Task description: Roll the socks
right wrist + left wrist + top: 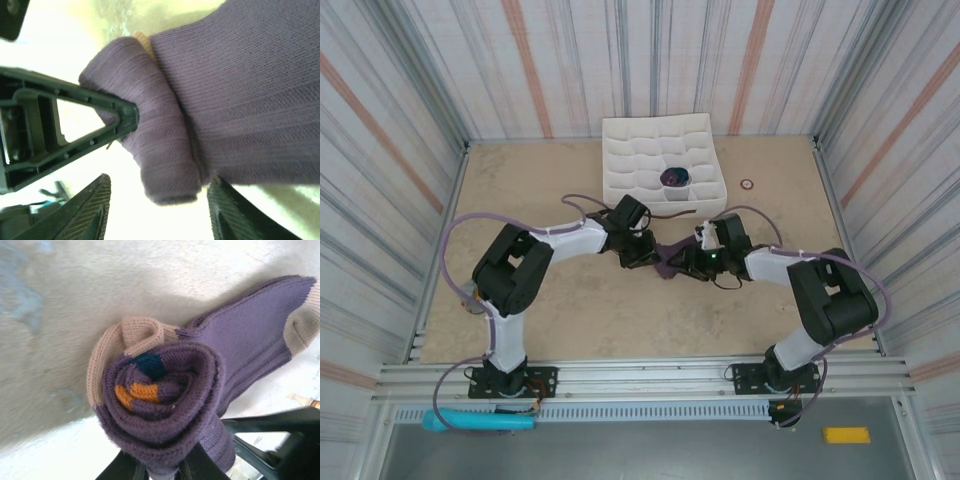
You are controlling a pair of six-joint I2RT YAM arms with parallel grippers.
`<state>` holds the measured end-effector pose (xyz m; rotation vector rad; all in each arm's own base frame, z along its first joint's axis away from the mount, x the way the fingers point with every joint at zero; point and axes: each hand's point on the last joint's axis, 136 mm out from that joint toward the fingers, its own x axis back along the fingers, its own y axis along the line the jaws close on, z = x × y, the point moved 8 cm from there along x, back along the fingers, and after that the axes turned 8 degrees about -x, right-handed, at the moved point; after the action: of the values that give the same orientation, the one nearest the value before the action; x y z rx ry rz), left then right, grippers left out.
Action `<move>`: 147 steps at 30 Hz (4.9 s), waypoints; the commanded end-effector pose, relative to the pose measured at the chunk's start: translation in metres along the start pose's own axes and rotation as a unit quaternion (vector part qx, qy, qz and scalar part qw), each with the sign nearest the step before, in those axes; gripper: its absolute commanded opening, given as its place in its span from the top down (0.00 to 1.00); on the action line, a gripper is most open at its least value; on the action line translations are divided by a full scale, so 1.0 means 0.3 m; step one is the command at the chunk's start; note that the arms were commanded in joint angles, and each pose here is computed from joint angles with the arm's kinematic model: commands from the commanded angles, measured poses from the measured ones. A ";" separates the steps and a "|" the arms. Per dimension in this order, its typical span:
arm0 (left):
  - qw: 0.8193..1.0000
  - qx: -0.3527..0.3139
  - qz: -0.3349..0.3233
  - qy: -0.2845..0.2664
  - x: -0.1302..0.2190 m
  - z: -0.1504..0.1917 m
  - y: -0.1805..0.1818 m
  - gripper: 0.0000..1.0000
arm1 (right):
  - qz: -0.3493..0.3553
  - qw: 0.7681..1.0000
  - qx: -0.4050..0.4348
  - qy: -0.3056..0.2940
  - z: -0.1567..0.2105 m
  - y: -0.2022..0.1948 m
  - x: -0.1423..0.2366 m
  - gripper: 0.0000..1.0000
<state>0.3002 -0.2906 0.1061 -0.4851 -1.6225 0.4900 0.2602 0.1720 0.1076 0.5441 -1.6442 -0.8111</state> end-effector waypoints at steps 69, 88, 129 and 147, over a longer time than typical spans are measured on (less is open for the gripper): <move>0.993 -0.010 0.056 -0.101 0.240 0.008 -0.035 0.28 | 0.146 0.980 0.133 -0.001 0.242 -0.156 -0.139 1.00; 0.996 -0.033 0.031 -0.081 0.142 0.047 -0.035 0.42 | 0.068 0.983 -0.169 0.030 0.181 -0.333 -0.067 1.00; 0.997 0.014 -0.082 -0.007 -0.103 -0.006 0.007 0.92 | 0.048 0.983 -0.176 0.036 0.075 -0.286 -0.004 0.84; 0.993 0.061 -0.096 0.043 0.004 0.048 0.090 1.00 | 0.195 0.934 0.269 -0.132 0.171 0.116 0.156 0.37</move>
<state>0.3080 -0.2924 0.1082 -0.3895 -1.6191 0.4917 0.2088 0.1774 0.1594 0.5517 -2.0068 -0.3904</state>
